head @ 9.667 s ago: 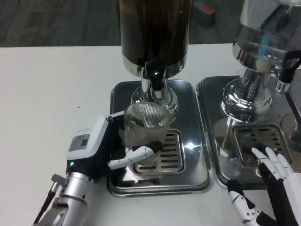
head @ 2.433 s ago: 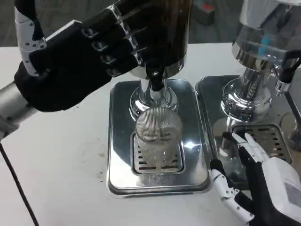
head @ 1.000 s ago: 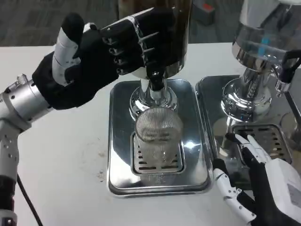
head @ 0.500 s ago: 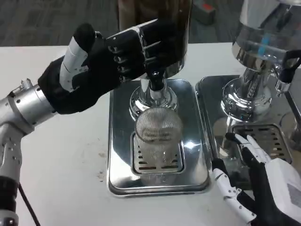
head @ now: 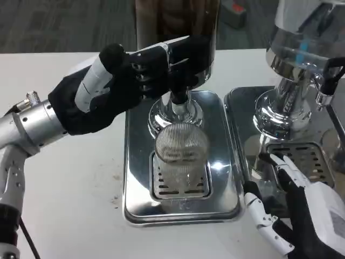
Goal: Grasp the cup under the faucet to collect the drink, then remove the cup.
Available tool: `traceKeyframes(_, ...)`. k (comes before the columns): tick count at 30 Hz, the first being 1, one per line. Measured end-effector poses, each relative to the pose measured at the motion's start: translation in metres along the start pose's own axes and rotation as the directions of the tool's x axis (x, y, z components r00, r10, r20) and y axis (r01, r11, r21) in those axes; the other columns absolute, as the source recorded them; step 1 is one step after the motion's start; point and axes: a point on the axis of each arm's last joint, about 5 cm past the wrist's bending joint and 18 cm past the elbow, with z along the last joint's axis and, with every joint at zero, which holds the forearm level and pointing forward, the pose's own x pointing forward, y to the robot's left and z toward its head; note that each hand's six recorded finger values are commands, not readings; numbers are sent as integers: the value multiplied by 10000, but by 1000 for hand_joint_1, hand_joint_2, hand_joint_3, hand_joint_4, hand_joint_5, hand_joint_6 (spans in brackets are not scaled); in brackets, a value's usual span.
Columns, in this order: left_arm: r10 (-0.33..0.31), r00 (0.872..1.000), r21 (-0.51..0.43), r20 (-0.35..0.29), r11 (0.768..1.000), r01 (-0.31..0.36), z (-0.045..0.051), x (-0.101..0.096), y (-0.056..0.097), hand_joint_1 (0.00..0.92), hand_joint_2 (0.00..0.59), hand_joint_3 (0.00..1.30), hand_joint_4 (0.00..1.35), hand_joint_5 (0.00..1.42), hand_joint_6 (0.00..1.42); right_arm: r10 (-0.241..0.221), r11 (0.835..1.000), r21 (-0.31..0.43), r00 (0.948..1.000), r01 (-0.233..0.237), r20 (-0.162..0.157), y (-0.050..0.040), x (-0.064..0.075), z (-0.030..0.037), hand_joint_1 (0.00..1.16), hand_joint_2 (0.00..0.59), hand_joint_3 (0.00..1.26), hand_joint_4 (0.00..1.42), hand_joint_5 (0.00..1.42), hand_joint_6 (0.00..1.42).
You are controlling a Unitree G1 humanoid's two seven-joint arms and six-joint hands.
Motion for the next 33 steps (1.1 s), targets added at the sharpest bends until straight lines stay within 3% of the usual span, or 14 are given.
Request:
traceKeyframes(19, -349, 9990, 1402, -282, 9894, 385, 55, -2, -17, 0, 57, 138, 12, 33, 85, 21, 9999, 128, 10000, -20, -47, 0, -4, -3, 162, 390, 197, 96, 122, 268)
traceKeyframes(33, -419, 9986, 2467, -319, 9679, 485, 68, 0, -57, 0, 61, 140, 17, 32, 85, 18, 9999, 115, 10000, -17, -59, -2, -5, -6, 160, 385, 197, 96, 122, 266)
